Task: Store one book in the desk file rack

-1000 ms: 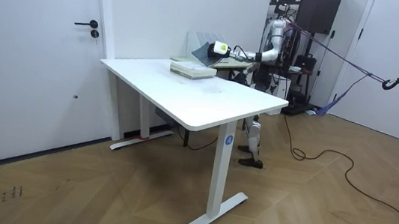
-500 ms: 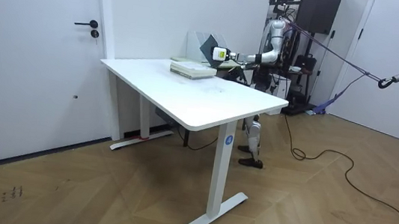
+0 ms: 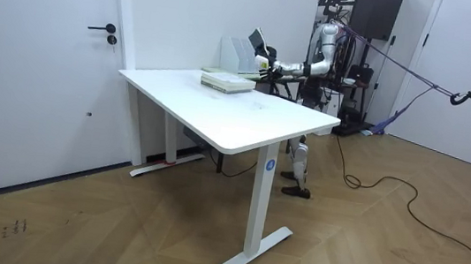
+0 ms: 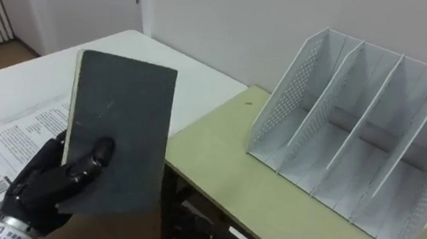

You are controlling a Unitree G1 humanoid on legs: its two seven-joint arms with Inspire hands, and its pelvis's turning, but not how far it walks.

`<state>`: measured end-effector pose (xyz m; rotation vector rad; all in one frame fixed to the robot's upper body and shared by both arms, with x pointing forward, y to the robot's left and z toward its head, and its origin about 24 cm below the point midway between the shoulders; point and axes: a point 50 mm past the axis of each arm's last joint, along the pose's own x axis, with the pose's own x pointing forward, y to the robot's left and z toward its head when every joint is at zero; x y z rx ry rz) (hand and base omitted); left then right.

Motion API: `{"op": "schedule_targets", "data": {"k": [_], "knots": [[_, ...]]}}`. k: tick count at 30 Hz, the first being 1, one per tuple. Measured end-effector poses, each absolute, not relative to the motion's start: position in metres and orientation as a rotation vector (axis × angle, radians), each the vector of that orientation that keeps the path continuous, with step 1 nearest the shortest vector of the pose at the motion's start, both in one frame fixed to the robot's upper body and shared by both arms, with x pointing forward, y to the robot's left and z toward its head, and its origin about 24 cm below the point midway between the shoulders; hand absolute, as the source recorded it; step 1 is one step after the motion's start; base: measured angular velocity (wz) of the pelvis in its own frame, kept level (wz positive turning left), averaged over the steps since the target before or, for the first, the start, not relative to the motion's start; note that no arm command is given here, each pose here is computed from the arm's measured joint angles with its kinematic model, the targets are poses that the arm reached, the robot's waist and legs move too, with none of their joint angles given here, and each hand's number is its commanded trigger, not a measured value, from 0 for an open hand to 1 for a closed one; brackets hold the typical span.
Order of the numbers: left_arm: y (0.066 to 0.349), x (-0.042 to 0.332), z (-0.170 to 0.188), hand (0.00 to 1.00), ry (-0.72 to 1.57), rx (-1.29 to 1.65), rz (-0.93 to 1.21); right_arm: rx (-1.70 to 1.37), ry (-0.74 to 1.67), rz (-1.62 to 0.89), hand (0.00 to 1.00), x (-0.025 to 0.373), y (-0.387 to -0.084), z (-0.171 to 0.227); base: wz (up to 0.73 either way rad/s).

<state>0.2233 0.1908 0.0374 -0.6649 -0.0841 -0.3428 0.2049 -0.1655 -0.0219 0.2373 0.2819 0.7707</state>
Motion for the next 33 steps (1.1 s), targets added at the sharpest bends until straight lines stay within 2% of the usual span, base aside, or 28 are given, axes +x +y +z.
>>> {"op": "schedule_targets", "data": {"k": [11,20,33], "knots": [[0.189,0.217,0.014,1.00,0.033,-0.821,-0.454,0.438,0.173,0.750,0.00,0.213,-0.178,0.001,-0.02],[0.183,0.212,0.016,1.00,0.044,-0.845,-0.623,0.514,0.128,0.775,0.00,0.217,-0.174,0.013,0.01],[0.182,0.214,0.023,1.00,0.019,-0.818,-0.717,0.594,0.108,0.811,0.00,0.218,-0.169,0.016,-0.01]]}}
